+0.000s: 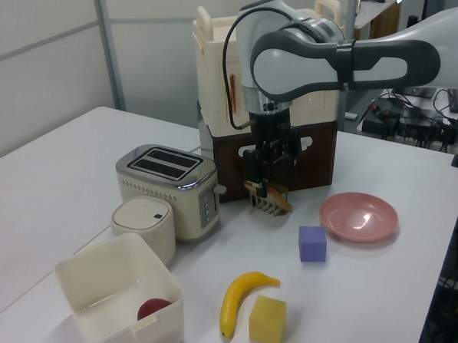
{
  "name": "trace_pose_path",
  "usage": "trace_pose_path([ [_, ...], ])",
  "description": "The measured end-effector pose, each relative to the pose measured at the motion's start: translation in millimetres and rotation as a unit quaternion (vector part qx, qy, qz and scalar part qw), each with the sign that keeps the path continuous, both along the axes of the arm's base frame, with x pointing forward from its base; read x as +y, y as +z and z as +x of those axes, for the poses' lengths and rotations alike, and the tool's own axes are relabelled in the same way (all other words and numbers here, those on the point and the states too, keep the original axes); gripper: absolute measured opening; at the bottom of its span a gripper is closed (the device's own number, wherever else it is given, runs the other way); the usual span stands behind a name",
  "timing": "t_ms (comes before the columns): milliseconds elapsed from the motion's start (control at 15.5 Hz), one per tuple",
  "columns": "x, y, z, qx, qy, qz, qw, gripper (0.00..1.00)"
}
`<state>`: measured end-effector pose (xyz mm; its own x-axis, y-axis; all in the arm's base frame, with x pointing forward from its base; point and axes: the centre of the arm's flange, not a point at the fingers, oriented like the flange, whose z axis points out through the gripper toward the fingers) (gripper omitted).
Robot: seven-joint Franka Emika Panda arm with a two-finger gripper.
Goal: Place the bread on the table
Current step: 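Move the open gripper over the wicker basket of bread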
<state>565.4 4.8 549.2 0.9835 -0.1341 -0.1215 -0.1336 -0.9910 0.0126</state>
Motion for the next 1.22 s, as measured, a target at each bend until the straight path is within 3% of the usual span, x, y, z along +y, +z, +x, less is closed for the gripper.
trace_pose_path([
  [837, 6.9, -0.5, 0.1, 0.001, 0.004, 0.008, 1.0, 1.0],
  [1031, 41.3, -1.1, -1.7, 0.002, 0.026, 0.019, 0.9995, 1.0],
  [1224, 107.1, -11.1, -10.4, 0.014, 0.05, 0.015, 0.9986, 1.0],
])
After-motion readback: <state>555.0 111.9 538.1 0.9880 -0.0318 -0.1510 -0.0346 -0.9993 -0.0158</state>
